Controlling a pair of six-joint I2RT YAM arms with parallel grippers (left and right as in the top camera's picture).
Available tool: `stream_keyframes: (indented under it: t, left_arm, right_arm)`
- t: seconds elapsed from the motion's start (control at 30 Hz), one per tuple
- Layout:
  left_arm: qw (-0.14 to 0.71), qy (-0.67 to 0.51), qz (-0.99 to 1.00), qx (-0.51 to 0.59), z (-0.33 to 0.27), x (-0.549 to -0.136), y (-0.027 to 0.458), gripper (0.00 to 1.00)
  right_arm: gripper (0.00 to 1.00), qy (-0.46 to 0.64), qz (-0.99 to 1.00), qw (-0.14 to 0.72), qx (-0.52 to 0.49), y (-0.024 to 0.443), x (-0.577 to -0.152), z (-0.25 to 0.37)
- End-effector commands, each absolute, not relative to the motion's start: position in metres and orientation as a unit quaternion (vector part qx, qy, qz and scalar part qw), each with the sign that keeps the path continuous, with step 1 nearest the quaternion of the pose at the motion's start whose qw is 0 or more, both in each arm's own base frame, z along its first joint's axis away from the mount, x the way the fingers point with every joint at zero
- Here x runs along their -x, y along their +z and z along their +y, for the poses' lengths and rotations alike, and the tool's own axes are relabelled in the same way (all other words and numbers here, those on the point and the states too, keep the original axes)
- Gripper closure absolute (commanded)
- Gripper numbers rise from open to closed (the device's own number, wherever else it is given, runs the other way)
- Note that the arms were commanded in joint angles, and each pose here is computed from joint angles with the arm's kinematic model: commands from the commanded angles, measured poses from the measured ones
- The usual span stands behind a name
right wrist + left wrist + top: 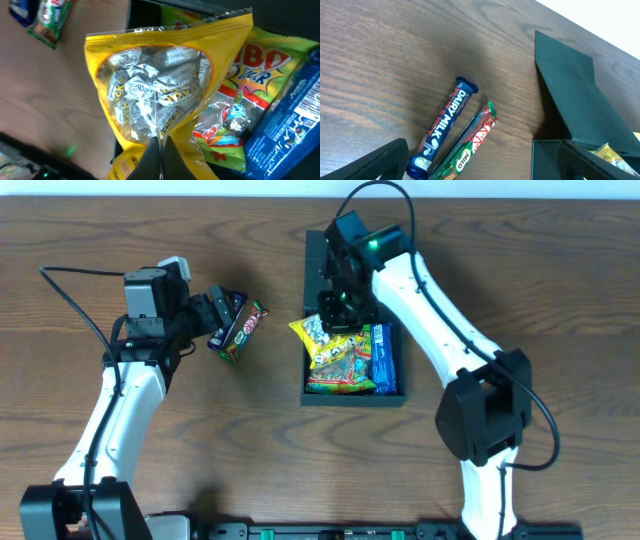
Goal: Pack container
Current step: 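Lift the Hacks bag with right gripper and lower it into box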
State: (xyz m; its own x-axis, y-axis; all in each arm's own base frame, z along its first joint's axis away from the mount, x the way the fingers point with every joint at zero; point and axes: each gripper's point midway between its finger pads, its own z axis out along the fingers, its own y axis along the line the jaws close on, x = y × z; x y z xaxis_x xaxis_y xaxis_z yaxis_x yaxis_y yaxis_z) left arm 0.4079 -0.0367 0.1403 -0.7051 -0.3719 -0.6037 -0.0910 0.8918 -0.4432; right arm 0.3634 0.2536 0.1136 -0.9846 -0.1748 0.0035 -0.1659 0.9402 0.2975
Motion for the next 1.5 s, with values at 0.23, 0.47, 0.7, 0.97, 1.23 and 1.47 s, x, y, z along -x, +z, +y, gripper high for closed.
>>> stream_keyframes:
  t: [0.23,0.47,0.7,0.97,1.23,1.47]
  left_arm:
    - [0.357,-0.192,0.909,0.099,-0.038,-0.405,0.147,0.04]
    - [0.344,-0.169,0.923,0.037,-0.046,-0.396,0.143,0.05]
    - [0.347,-0.097,0.933,-0.011,-0.048,-0.398,0.153,0.04]
    - [0.354,-0.100,0.930,-0.021,-0.058,-0.401,0.161,0.05]
    - [0.353,-0.103,0.930,-0.018,-0.058,-0.401,0.161,0.05]
    - [0.354,-0.103,0.929,-0.018,-0.058,-0.401,0.161,0.05]
  right_arm:
    - [0.41,-0.089,-0.994,0.028,-0.057,0.096,-0.347,0.246]
    - [0.42,-0.107,-0.993,-0.002,-0.055,0.125,-0.353,0.246]
    - [0.92,-0.051,-0.992,-0.105,-0.044,0.176,-0.375,0.207]
    - [0.99,-0.032,-0.996,-0.070,-0.044,0.109,-0.375,0.204]
    - [0.99,-0.097,-0.993,0.014,-0.062,0.053,-0.335,0.225]
    - [0.99,-0.152,-0.981,0.054,-0.104,0.057,-0.315,0.242]
